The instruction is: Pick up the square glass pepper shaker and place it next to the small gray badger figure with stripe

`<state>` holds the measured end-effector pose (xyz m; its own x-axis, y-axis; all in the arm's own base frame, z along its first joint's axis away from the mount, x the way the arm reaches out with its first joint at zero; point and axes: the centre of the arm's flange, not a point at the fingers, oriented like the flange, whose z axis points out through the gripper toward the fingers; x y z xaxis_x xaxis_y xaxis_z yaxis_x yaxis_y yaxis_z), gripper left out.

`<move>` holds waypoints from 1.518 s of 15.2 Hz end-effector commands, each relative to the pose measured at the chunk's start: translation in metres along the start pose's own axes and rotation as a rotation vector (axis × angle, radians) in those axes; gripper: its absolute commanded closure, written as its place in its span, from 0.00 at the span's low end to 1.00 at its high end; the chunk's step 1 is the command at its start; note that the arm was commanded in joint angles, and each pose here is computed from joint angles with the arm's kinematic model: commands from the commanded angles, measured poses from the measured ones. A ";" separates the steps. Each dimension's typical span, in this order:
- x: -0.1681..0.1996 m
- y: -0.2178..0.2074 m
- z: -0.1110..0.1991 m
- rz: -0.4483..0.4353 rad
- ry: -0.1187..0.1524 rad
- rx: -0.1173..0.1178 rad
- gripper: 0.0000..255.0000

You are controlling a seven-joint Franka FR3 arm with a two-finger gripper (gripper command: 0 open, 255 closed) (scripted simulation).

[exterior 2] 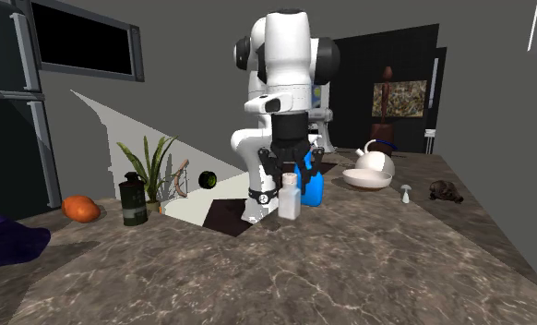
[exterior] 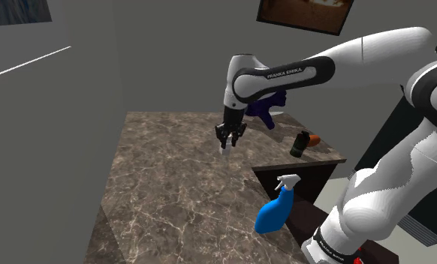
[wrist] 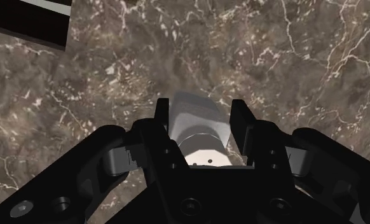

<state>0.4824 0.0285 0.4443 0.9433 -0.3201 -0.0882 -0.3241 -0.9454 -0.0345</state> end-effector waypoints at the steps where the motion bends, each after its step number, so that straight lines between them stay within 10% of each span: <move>1: 0.000 0.000 -0.010 0.000 -0.001 0.000 1.00; 14: -0.006 -0.002 -0.074 0.000 -0.001 0.000 1.00; 23: -0.105 -0.067 -0.064 0.000 -0.001 0.000 1.00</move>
<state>0.4182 0.1116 0.5189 0.9440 -0.3180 -0.0886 -0.3220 -0.9461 -0.0350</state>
